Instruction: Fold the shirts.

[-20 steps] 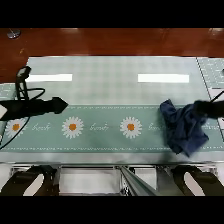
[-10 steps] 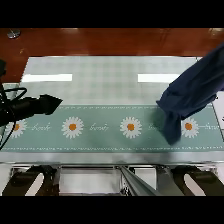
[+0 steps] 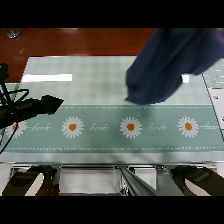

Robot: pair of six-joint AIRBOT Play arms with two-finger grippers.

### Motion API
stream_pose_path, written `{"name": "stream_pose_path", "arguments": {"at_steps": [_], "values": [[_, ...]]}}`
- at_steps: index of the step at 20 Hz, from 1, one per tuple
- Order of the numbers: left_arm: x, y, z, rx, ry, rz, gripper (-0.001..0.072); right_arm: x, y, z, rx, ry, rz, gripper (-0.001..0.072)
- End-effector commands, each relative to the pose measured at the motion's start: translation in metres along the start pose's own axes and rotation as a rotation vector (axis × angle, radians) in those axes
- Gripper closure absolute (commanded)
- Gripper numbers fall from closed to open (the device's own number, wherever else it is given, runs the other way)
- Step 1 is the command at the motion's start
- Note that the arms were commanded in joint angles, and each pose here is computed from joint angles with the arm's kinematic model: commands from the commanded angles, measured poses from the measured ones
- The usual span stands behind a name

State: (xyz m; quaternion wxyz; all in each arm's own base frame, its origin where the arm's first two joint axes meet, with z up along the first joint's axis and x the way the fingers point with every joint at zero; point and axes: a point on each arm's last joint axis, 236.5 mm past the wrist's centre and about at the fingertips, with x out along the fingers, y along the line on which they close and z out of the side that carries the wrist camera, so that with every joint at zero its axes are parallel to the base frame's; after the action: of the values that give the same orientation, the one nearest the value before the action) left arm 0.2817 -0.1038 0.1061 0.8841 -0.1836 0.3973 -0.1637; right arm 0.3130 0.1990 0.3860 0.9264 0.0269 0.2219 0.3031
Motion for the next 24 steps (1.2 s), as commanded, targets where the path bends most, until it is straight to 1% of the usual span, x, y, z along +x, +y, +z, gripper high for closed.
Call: {"name": "stream_pose_path", "arguments": {"at_steps": [1, 3, 6, 9, 10, 11, 12, 14, 15, 16, 17, 18, 20, 21, 22, 24], "values": [[0.005, 0.006, 0.008, -0.003, -0.026, 0.017, 0.0004, 0.083, 0.043, -0.091, 0.005, 0.318, 0.112, 0.0692], [0.009, 0.009, 0.005, -0.010, -0.008, 0.020, 0.0004, 0.142, 0.066, -0.159, 0.061, 0.447, 0.158, 0.0693], [0.015, 0.012, 0.003, -0.019, 0.011, 0.025, 0.0004, 0.215, 0.096, -0.235, 0.143, 0.564, 0.204, 0.0692], [0.023, 0.017, 0.000, -0.033, 0.037, 0.032, 0.0004, 0.259, 0.132, -0.289, 0.321, 0.679, 0.300, 0.0692], [0.027, 0.020, 0.000, -0.045, 0.044, 0.036, 0.0004, 0.263, 0.144, -0.300, 0.361, 0.712, 0.349, 0.0671], [0.033, 0.022, -0.002, -0.069, 0.060, 0.037, 0.0004, 0.265, 0.148, -0.305, 0.393, 0.733, 0.374, 0.0359], [0.038, 0.024, -0.007, -0.083, 0.086, 0.040, 0.0004, 0.264, 0.140, -0.301, 0.403, 0.734, 0.375, 0.0081], [0.046, 0.029, -0.017, -0.101, 0.141, 0.045, 0.0004, 0.252, 0.099, -0.266, 0.408, 0.697, 0.352, 0.0085], [0.049, 0.030, -0.025, -0.108, 0.178, 0.045, 0.0004, 0.240, 0.064, -0.239, 0.424, 0.648, 0.313, 0.0085], [0.050, 0.030, -0.036, -0.111, 0.228, 0.042, 0.0004, 0.225, 0.023, -0.212, 0.441, 0.584, 0.255, 0.0085], [0.051, 0.030, -0.048, -0.108, 0.285, 0.038, 0.0004, 0.202, -0.030, -0.190, 0.446, 0.522, 0.157, 0.0085], [0.051, 0.031, -0.059, -0.108, 0.336, 0.034, 0.0004, 0.174, -0.086, -0.180, 0.446, 0.490, 0.028, 0.0085], [0.051, 0.038, -0.075, -0.085, 0.419, 0.049, 0.0004, 0.116, -0.171, -0.192, 0.482, 0.497, -0.196, 0.0085], [0.053, 0.046, -0.080, -0.074, 0.440, 0.076, 0.0004, 0.089, -0.202, -0.213, 0.535, 0.513, -0.284, 0.0085], [0.056, 0.050, -0.084, -0.082, 0.450, 0.083, 0.0004, 0.068, -0.222, -0.238, 0.614, 0.519, -0.340, 0.0085], [0.063, 0.046, -0.108, -0.146, 0.553, 0.049, 0.0004, 0.051, -0.230, -0.293, 0.770, 0.531, -0.359, 0.0086]]}}
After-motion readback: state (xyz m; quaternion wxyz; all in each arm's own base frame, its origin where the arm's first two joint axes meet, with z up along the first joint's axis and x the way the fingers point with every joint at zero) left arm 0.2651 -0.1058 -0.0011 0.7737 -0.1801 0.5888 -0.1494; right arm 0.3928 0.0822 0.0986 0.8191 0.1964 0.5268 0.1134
